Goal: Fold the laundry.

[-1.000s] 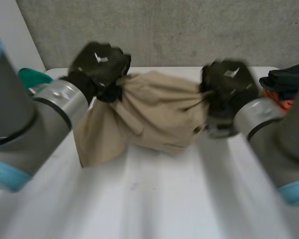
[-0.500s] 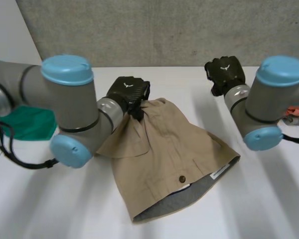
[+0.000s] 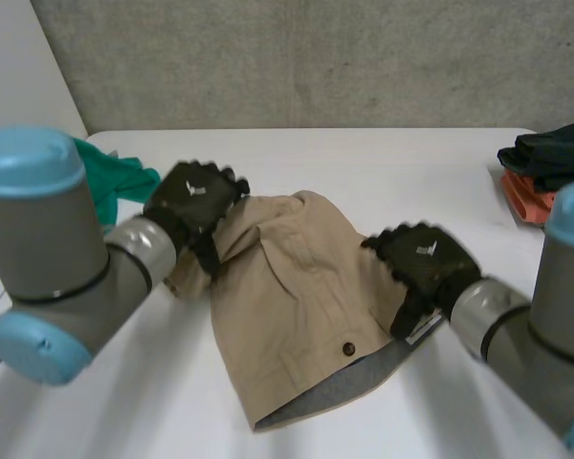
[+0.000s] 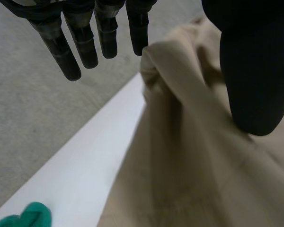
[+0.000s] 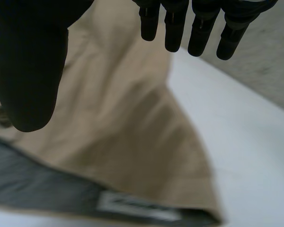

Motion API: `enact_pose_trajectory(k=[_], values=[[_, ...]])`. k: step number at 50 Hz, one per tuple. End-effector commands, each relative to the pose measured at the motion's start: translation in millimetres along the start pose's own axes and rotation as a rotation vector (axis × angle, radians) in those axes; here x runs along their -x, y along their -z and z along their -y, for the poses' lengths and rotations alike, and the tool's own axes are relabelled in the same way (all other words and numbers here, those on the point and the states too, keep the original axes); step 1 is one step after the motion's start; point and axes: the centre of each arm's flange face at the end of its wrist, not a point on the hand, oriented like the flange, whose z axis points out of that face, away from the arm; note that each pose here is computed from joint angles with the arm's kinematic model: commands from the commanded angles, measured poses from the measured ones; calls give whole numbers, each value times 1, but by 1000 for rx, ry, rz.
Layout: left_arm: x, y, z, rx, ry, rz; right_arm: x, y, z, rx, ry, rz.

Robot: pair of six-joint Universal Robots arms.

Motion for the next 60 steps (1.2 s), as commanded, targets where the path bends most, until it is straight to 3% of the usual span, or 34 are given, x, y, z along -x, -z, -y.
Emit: enact_pose_trajectory(k=[1,8,15,18,22,26,30,33,37,45,52,55,60], values=[[-9,-9,-28,-7,-79,2,36,1,-26,-56,-59,107],[-12,-28,-45,12,-123,-1,51,-24,-53,-38,-51,112],[-21,-39,-55,39,-139,-26,42,-36,-47,-98,-35,18],[-19,-36,-51,43,-138,1,35,-35,-40,-121,-36,-36],[-10,-16,-14,-12,-125,74,11,-12,11,-258,-6,-118],[3,24,41,-115,17,114,-34,1,46,-306,110,-252],[12,46,64,-162,177,110,-58,4,75,-313,220,-285],[12,52,68,-160,271,85,-66,5,94,-338,226,-291],[7,51,66,-141,366,32,-74,-25,98,-324,227,-276],[-6,-5,19,-13,399,26,-81,-103,74,-317,237,-262],[3,-61,-17,40,405,105,-79,-146,36,-339,247,-277],[7,-76,-19,28,411,118,-74,-147,30,-311,240,-269],[15,-74,-13,15,407,130,-65,-109,51,-256,208,-220]])
